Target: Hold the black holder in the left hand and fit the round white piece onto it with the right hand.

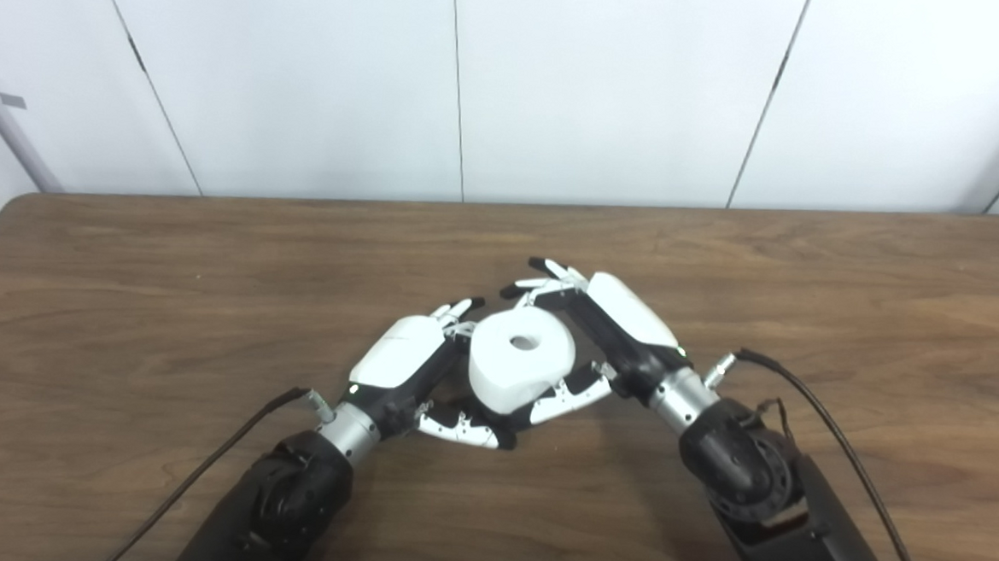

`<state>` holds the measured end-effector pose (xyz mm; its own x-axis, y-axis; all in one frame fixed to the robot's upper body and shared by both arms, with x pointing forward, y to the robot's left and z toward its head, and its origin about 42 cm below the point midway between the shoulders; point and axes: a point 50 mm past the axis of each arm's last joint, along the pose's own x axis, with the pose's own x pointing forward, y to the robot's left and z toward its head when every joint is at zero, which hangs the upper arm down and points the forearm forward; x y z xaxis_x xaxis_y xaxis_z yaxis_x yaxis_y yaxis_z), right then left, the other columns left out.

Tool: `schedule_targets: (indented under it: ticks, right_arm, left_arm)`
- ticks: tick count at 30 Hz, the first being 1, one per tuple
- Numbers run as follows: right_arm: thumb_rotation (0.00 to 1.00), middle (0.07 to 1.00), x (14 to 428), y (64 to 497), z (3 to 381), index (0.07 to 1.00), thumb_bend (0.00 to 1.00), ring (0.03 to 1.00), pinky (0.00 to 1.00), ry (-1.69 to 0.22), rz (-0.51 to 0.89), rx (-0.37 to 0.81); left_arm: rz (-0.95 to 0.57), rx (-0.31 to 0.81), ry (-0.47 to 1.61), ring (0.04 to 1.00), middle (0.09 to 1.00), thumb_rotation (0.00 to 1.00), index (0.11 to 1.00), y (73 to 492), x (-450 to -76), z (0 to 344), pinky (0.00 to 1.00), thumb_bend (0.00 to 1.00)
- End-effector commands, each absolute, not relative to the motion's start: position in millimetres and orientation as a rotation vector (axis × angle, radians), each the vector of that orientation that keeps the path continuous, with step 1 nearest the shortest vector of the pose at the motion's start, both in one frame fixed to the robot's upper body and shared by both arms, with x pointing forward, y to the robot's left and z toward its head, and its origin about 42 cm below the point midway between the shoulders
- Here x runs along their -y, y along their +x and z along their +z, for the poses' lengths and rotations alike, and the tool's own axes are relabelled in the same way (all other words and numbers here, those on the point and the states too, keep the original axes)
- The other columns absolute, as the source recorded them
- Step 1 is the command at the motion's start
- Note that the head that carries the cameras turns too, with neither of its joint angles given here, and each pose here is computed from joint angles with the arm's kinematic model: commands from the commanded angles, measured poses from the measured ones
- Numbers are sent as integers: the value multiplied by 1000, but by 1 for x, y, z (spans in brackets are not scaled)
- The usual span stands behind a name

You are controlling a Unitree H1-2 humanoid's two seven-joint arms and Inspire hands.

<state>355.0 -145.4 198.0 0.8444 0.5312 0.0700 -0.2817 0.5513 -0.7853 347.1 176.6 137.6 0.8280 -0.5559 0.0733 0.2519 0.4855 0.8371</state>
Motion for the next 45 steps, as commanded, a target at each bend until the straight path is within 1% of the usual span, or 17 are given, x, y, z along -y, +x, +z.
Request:
schedule_targets:
  ticks: [1, 11, 21, 30, 45]
  right_arm:
    - [141, 809, 150, 357, 193, 483, 521, 964, 1000, -937, 502, 269]
    - [141, 796, 157, 350, 190, 482, 521, 952, 1000, -1005, 527, 245]
    - [143, 796, 159, 354, 192, 482, 520, 951, 1000, -1045, 542, 225]
    - [144, 801, 156, 345, 182, 483, 519, 950, 1000, -987, 560, 213]
    - [146, 809, 146, 335, 182, 484, 518, 952, 1000, -931, 572, 214]
  left_arm:
    - [-495, 437, 933, 994, 808, 56, 480, 350, -168, 157, 1000, 524]
    - [-490, 443, 929, 993, 804, 56, 479, 350, -165, 157, 1000, 525]
    - [-483, 429, 934, 999, 806, 56, 480, 349, -164, 159, 1000, 525]
    - [-476, 425, 925, 996, 807, 56, 480, 350, -167, 156, 1000, 525]
    - [-476, 411, 931, 999, 810, 56, 480, 351, -170, 155, 1000, 525]
